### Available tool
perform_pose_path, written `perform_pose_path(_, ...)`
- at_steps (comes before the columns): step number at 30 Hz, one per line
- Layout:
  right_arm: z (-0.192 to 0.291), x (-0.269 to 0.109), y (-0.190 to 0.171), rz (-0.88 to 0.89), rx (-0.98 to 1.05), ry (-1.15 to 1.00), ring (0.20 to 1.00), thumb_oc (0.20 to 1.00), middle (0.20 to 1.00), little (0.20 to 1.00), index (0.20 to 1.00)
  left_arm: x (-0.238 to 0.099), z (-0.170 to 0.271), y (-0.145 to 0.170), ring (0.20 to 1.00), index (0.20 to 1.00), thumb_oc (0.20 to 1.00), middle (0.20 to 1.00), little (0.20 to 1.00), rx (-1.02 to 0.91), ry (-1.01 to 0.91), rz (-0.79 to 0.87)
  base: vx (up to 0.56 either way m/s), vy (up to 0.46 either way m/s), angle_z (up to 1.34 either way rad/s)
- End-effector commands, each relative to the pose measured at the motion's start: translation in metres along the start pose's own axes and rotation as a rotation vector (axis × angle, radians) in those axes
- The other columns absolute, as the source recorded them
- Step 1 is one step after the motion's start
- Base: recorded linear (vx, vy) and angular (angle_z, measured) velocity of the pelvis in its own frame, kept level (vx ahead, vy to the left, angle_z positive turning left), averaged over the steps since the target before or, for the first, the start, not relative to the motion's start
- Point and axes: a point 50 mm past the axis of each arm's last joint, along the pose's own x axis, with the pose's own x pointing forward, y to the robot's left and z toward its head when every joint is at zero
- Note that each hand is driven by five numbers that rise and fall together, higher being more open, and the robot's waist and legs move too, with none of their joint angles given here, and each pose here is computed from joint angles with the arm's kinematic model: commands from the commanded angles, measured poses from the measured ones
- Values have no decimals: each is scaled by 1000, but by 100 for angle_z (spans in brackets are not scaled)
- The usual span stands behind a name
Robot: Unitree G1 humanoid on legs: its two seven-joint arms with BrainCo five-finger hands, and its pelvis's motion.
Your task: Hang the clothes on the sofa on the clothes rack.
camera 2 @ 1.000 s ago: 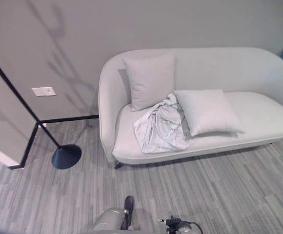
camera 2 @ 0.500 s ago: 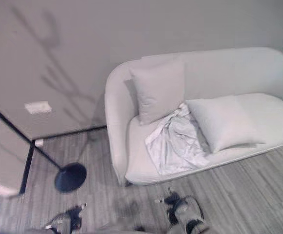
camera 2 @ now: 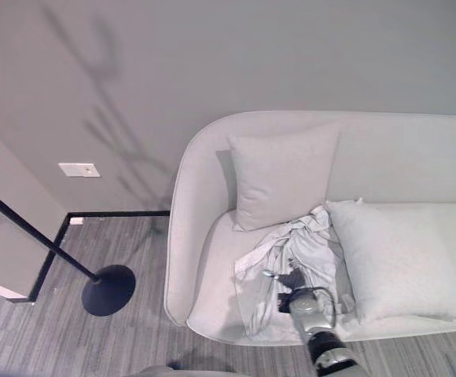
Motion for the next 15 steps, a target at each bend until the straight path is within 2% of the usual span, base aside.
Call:
perform_pose_path(1, 13, 10, -28, -136, -157, -16, 1000, 1000, 1000, 1000, 1000, -1, 39, 10, 1000, 1000, 1000, 1000, 1000, 155, -70, 54, 90, -169, 21)
perform_pose_path(4, 18, 16, -40, -144, -266, -17, 1000, 1000, 1000, 1000, 1000, -2, 57, 7, 1000, 1000, 1000, 1000, 1000, 192, -122, 39, 102, -146, 24)
perform_pose_path(8, -13, 15, -63, -142, -452, 122, 1000, 1000, 1000, 1000, 1000, -4, 77, 8, 1000, 1000, 1000, 1000, 1000, 174, -175, 34, 96, -51, 21)
perform_pose_path(12, -13, 18, -75, -143, -474, 143, 1000, 1000, 1000, 1000, 1000, -8, 99, 7, 1000, 1000, 1000, 1000, 1000, 176, -234, 36, -90, 105, 55)
perform_pose_path(15, 0, 25, -90, -211, -472, 202, 1000, 1000, 1000, 1000, 1000, -21, 144, -16, 1000, 1000, 1000, 1000, 1000, 260, -359, 23, -289, 177, 15)
